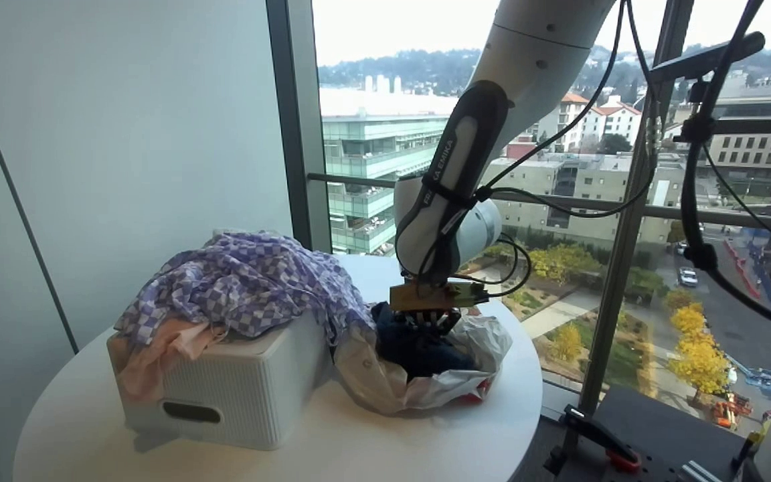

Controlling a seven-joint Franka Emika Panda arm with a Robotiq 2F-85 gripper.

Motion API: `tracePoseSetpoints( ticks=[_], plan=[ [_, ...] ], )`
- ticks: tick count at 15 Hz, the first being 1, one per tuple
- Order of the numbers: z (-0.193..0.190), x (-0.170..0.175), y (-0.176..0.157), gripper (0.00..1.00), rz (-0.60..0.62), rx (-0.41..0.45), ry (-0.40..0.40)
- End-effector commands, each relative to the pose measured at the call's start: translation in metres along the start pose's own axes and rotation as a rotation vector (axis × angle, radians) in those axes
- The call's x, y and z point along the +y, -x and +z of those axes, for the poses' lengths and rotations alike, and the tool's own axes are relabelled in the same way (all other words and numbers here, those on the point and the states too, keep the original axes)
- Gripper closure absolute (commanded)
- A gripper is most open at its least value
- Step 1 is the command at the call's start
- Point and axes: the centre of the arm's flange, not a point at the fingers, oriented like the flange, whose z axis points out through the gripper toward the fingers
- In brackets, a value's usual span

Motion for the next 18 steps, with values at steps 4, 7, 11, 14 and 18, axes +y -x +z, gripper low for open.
tracePoseSetpoints(
  ticks=[4,7,11,14,18],
  plan=[
    [-0.066,-0.006,0.009,0.42,-0.01,0.006,0.016],
    [-0.107,-0.004,0.025,0.2,-0.046,0.023,0.057],
    [-0.13,-0.014,0.018,0.0,-0.04,0.141,0.037],
    [-0.121,-0.025,0.001,0.0,-0.036,0.223,0.033],
    [-0.107,-0.036,-0.029,0.0,0.017,0.319,0.015]
  ],
)
